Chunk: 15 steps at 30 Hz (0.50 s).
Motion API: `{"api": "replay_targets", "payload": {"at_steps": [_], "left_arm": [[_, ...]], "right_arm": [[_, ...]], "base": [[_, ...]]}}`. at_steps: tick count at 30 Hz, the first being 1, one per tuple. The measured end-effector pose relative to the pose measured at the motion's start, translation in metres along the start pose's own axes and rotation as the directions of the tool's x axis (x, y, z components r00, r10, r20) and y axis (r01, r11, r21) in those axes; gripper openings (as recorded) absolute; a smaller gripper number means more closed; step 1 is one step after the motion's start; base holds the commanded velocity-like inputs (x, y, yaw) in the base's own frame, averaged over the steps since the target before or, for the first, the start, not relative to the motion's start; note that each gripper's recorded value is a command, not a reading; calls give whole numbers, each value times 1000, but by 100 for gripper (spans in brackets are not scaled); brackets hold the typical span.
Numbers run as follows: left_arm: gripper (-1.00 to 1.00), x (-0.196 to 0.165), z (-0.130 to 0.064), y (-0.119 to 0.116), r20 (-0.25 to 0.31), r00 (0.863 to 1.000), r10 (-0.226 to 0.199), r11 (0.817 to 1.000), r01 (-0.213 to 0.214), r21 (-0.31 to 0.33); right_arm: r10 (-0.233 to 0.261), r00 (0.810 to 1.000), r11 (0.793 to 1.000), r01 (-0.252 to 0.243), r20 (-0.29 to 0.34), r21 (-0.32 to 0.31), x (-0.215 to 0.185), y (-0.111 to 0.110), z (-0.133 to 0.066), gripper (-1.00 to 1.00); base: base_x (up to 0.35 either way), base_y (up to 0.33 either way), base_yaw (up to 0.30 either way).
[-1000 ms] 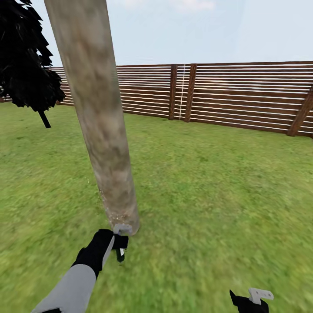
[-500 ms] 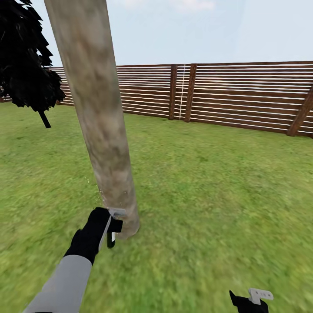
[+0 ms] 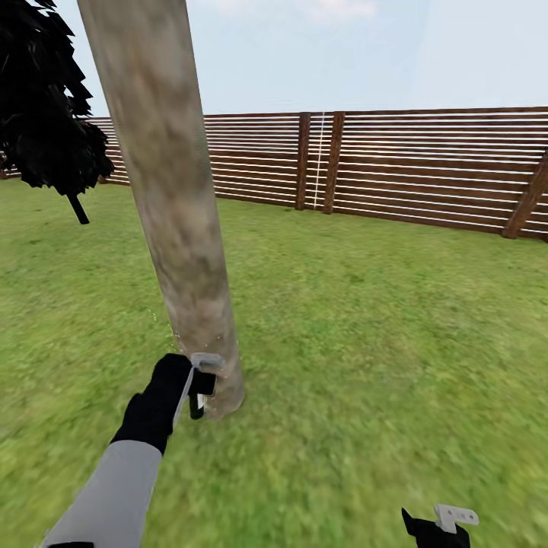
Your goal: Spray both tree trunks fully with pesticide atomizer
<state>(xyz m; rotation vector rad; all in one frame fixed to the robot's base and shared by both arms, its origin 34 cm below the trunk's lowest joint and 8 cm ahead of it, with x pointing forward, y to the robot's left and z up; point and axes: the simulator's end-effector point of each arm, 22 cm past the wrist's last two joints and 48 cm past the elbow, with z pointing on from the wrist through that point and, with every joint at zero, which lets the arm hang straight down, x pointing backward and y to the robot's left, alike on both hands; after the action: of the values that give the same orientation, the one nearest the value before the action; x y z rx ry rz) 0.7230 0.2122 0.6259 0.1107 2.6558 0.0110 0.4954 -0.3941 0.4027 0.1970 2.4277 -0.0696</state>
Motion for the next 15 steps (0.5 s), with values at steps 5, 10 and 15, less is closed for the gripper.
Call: {"api": "replay_targets", "payload": {"at_steps": [5,10,15], "left_arm": [[-100,-23,-15,40,63,995,-82,996,84,-32],[-100,-29,-18,10,68,997,-27,1000,27,-4],[-100,-55,-38,5,144,990,-2,1000,4,-14]], "right_arm": [[0,1000,1000,0,0,0,0,0,0,100],[0,1000,1000,0,0,0,0,0,0,100],[0,1000,1000,0,0,0,0,0,0,100]], "base": [[0,0,0],[0,0,0],[0,0,0]]}}
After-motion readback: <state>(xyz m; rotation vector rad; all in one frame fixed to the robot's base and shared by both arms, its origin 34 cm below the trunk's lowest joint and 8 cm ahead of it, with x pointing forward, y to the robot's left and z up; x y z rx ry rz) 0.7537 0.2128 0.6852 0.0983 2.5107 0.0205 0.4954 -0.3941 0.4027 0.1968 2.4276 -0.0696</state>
